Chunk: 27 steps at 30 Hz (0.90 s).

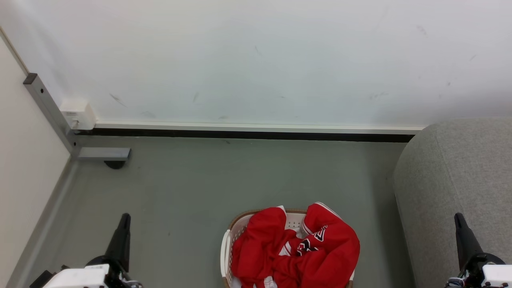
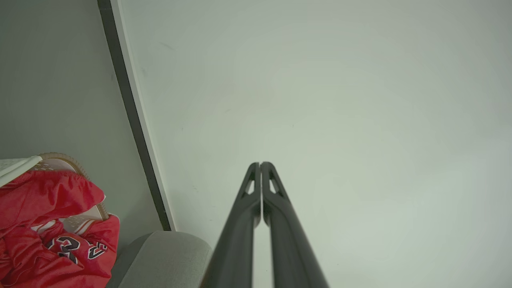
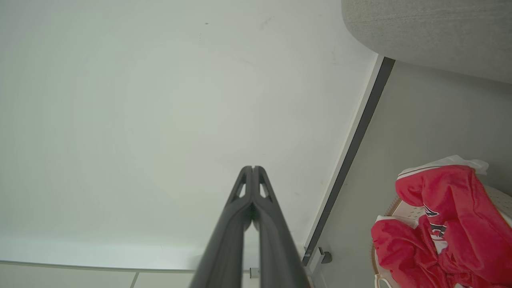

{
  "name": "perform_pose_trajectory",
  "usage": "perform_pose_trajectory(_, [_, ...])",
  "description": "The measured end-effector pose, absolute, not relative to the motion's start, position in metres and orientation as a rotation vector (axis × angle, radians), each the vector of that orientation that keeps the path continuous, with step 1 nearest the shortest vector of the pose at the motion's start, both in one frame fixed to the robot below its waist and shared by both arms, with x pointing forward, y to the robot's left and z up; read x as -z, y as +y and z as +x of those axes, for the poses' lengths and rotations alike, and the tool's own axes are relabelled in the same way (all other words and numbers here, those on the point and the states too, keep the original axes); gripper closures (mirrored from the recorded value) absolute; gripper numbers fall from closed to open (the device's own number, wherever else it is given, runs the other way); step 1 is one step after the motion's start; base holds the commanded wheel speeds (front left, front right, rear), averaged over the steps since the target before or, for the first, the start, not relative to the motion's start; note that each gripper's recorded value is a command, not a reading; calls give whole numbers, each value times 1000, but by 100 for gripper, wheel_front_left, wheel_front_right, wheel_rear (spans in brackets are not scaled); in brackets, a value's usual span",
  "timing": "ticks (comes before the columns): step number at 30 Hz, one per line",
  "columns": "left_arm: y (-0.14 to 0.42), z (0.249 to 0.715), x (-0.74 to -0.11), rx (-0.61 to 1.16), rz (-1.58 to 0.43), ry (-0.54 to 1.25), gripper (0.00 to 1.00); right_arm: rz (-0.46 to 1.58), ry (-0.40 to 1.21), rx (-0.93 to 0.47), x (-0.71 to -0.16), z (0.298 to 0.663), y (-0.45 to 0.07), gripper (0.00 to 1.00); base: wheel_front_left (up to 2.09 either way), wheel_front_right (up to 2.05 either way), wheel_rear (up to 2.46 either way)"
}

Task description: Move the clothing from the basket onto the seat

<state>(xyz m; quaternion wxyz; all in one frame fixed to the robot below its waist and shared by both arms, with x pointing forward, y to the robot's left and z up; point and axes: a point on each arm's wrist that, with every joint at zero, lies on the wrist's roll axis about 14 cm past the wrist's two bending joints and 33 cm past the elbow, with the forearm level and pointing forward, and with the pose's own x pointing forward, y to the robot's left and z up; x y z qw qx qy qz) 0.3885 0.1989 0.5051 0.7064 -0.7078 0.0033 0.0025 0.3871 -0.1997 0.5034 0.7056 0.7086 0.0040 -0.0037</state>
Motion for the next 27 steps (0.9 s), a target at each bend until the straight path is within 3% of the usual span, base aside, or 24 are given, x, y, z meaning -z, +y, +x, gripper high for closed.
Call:
perform_pose_trajectory(8, [199, 388, -505, -6, -1573, 7, 100, 1575, 9, 8, -503, 387, -200, 100, 0, 0, 0])
perform_pose_trajectory(9, [199, 388, -505, -6, -1573, 7, 0, 1575, 9, 8, -503, 387, -200, 0, 0, 0, 0])
perform_pose_trajectory(27, [194, 384, -497, -40, -1523, 15, 0, 1536, 28, 31, -494, 382, -189, 0, 0, 0, 0])
